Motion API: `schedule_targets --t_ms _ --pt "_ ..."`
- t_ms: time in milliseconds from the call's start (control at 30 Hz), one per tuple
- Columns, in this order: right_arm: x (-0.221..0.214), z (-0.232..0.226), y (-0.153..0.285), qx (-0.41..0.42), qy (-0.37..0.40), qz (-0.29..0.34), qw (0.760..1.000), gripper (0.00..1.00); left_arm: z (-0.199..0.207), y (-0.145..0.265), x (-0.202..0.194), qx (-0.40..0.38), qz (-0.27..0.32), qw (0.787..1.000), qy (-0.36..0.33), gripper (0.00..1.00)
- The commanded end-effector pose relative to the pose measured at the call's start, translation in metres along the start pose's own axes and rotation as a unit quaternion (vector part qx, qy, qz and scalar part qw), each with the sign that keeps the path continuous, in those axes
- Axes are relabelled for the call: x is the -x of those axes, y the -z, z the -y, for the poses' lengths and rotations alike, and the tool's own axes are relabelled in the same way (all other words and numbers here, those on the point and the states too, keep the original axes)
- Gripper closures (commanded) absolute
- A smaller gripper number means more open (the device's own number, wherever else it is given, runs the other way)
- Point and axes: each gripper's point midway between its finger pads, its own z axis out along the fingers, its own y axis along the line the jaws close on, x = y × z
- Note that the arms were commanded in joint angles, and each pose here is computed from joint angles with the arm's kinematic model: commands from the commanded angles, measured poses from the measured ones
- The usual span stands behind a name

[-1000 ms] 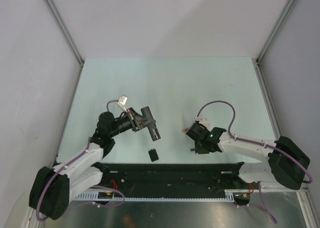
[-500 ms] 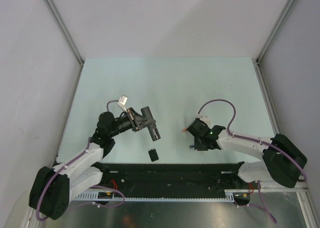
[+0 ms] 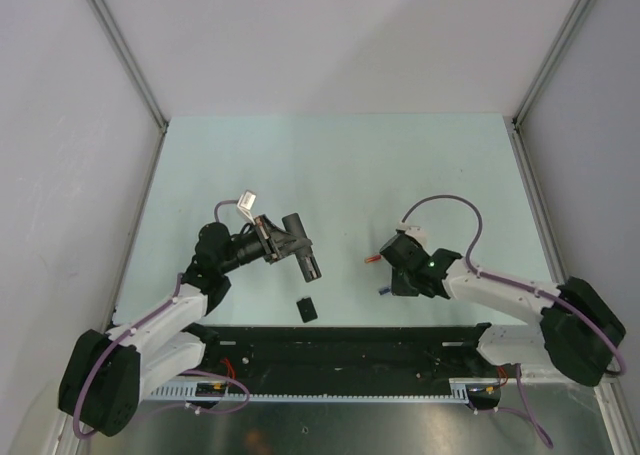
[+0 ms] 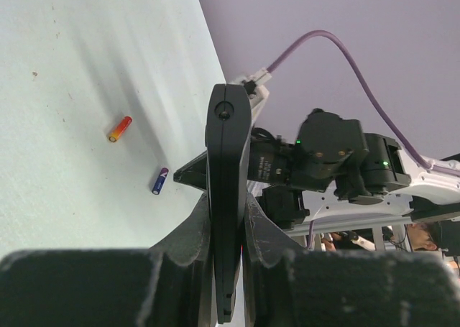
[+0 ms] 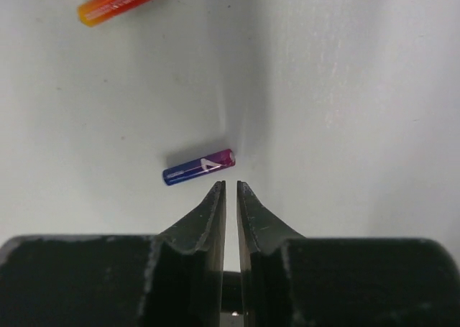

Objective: Load the batteries into the remote control

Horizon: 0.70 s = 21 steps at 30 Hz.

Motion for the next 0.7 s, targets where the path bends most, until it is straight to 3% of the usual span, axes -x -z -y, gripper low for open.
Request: schedule_targets --t_ms 0,133,267,500,667 --pt "0.023 -0.007 0.031 0.03 -0.037 0.044 0.998 0.79 0.005 0.001 0.004 -0.012 0.005 1.0 -0.024 1.0" --pt "0.025 -0.009 0.041 0.042 -0.063 0.046 0.996 0.59 0.006 0.001 0.003 -0.014 0.003 1.0 -0.023 1.0" --pt "0.02 -0.02 0.043 0.059 -0.085 0.034 0.994 0.52 0.009 0.002 0.003 -0.019 0.003 0.999 -0.026 1.0" --pt "0.006 -0.025 0.041 0.033 0.018 0.036 0.999 0.34 0.014 0.007 0.001 -0.027 0.006 0.999 -0.031 1.0" --pt "0.013 -0.023 0.036 0.026 0.054 0.045 0.997 0.27 0.015 0.01 0.0 -0.03 0.012 0.999 -0.031 1.0"
